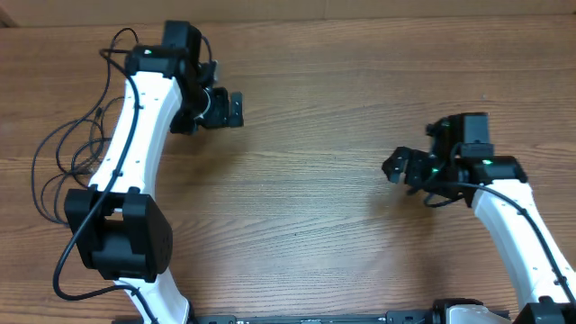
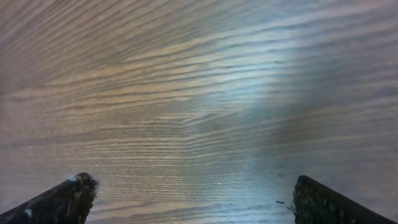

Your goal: Untangle cables

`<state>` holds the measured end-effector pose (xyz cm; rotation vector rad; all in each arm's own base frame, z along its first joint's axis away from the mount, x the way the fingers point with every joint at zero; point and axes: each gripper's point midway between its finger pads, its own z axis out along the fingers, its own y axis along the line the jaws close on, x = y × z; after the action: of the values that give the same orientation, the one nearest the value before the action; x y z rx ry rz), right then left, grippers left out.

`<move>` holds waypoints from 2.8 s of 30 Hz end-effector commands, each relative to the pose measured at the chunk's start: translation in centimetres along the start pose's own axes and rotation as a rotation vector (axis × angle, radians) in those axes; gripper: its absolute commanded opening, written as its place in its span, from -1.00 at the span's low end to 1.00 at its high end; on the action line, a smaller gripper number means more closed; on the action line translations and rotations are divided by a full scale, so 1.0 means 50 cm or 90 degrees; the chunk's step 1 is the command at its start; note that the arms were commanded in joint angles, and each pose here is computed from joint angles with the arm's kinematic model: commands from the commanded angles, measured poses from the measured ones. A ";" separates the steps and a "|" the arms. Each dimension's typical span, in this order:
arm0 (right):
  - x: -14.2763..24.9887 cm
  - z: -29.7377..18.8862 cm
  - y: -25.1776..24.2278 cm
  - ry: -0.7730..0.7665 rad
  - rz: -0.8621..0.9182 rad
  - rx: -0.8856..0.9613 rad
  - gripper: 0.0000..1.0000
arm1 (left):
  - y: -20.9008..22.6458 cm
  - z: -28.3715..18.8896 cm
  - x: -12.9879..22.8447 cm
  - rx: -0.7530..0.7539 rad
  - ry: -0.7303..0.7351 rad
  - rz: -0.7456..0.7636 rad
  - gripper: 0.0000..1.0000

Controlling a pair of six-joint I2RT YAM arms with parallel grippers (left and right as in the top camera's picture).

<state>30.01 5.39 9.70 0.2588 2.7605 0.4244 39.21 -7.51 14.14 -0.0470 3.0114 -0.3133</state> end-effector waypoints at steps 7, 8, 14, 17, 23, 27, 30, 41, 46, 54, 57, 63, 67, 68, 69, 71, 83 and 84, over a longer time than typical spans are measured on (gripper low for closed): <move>-0.025 0.000 0.044 -0.029 -0.053 -0.027 1.00 | 0.027 -0.016 0.091 -0.061 0.112 -0.018 0.99; -0.027 -0.004 0.049 -0.029 -0.054 -0.035 1.00 | 0.031 -0.018 0.102 -0.068 0.125 -0.018 0.99; -0.033 -0.018 0.057 -0.027 -0.054 -0.039 0.99 | 0.050 -0.022 0.155 -0.106 0.192 -0.044 0.99; -0.016 -0.021 0.052 -0.004 -0.048 -0.032 1.00 | 0.059 -0.018 0.185 -0.130 0.228 -0.059 0.99; 0.007 -0.033 0.033 0.015 -0.041 0.000 1.00 | 0.076 -0.002 0.241 -0.186 0.277 -0.081 0.99; 0.013 -0.049 0.028 0.008 -0.042 0.011 1.00 | 0.074 0.012 0.276 -0.198 0.275 -0.073 0.99; 0.012 -0.065 0.021 -0.007 -0.044 0.028 1.00 | 0.071 0.024 0.302 -0.196 0.251 -0.071 0.99; 0.032 -0.106 0.019 -0.064 -0.056 0.021 1.00 | 0.069 -0.032 0.336 -0.129 0.016 -0.056 0.99; 0.043 -0.142 0.024 -0.126 -0.069 0.002 1.00 | 0.053 -0.110 0.325 -0.086 -0.140 -0.019 0.99; 0.066 -0.210 0.031 -0.222 -0.088 -0.023 1.00 | 0.112 -0.247 0.339 -0.142 -0.380 -0.109 0.99; 0.068 -0.228 0.026 -0.247 -0.088 -0.014 1.00 | 0.129 -0.276 0.348 -0.151 -0.430 -0.159 0.99; 0.068 -0.230 0.027 -0.250 -0.089 -0.015 1.00 | 0.126 -0.283 0.349 -0.140 -0.442 -0.160 0.99; 0.068 -0.230 0.027 -0.250 -0.089 -0.015 1.00 | 0.126 -0.280 0.350 -0.142 -0.438 -0.160 0.99; 0.068 -0.230 0.027 -0.250 -0.089 -0.015 1.00 | 0.126 -0.280 0.350 -0.142 -0.438 -0.160 0.99; 0.068 -0.230 0.027 -0.249 -0.089 -0.015 1.00 | 0.126 -0.280 0.350 -0.142 -0.437 -0.160 0.99; 0.074 -0.228 0.024 -0.241 -0.088 -0.013 1.00 | 0.127 -0.280 0.350 -0.143 -0.437 -0.160 0.99; 0.101 -0.218 0.017 -0.202 -0.082 -0.009 1.00 | 0.126 -0.279 0.349 -0.143 -0.435 -0.160 0.99; 0.101 -0.218 0.017 -0.203 -0.082 -0.008 1.00 | 0.126 -0.279 0.349 -0.143 -0.435 -0.160 0.99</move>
<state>21.64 4.49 18.30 0.1351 2.4484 0.3352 20.10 0.48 24.77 -0.4302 2.3416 0.0115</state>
